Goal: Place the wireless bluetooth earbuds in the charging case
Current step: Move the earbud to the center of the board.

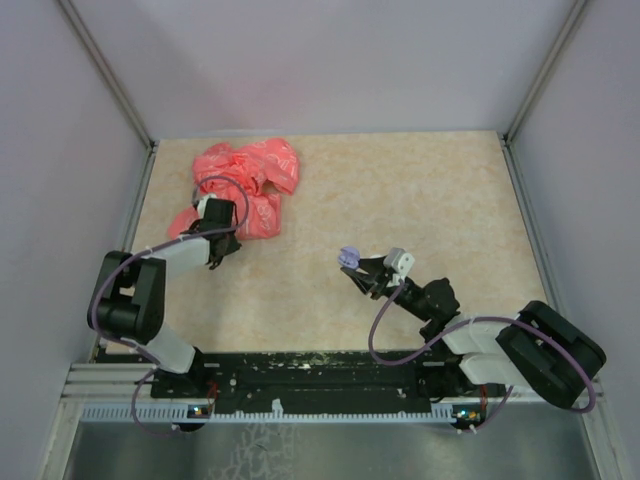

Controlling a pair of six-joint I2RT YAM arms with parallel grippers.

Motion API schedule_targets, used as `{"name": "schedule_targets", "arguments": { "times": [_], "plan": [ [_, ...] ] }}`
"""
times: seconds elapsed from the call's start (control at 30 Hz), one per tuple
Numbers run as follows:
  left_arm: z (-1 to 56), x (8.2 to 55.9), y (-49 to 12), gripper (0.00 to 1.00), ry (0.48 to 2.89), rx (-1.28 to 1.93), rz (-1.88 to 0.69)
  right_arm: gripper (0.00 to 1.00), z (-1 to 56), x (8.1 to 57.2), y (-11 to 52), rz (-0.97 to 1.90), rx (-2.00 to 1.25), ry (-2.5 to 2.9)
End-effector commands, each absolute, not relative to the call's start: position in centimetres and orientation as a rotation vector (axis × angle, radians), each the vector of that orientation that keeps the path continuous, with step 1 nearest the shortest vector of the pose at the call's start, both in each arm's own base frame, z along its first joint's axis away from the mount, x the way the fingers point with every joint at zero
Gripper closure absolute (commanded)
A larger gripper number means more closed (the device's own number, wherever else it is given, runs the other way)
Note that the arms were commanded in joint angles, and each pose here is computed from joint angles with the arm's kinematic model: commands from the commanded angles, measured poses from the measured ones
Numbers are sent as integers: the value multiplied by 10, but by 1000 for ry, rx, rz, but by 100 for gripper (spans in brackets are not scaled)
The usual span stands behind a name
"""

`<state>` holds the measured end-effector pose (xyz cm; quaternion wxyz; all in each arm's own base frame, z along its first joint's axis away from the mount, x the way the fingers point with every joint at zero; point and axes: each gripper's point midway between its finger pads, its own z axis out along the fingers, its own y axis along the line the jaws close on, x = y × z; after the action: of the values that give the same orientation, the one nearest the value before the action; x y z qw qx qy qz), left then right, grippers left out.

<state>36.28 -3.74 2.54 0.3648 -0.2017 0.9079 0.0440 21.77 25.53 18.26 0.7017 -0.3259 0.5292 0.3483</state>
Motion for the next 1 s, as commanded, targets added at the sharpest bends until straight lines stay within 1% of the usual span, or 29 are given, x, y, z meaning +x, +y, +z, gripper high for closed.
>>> {"name": "schedule_targets", "arguments": {
  "times": [0.0,0.13,0.23,0.3,0.57,0.83,0.9,0.97],
  "plan": [
    [8,346,-42,69,2441,-538,94,100,210,214,258,798,-702,1083],
    [5,334,-46,78,2468,-550,53,100,211,214,258,797,-701,1082],
    [5,324,-56,88,2502,-546,-7,100,211,214,258,797,-700,1081],
    [5,314,-65,90,2529,-526,-53,100,211,214,258,797,-700,1081],
    [13,272,-107,91,2613,-372,-200,100,212,213,256,793,-694,1078],
    [6,220,-144,86,2713,-233,-221,100,213,214,255,790,-689,1080],
    [6,213,-151,84,2725,-205,-229,100,212,214,256,790,-689,1083],
    [9,213,-155,79,2720,-190,-233,100,212,215,256,789,-690,1083]
  ]
}}
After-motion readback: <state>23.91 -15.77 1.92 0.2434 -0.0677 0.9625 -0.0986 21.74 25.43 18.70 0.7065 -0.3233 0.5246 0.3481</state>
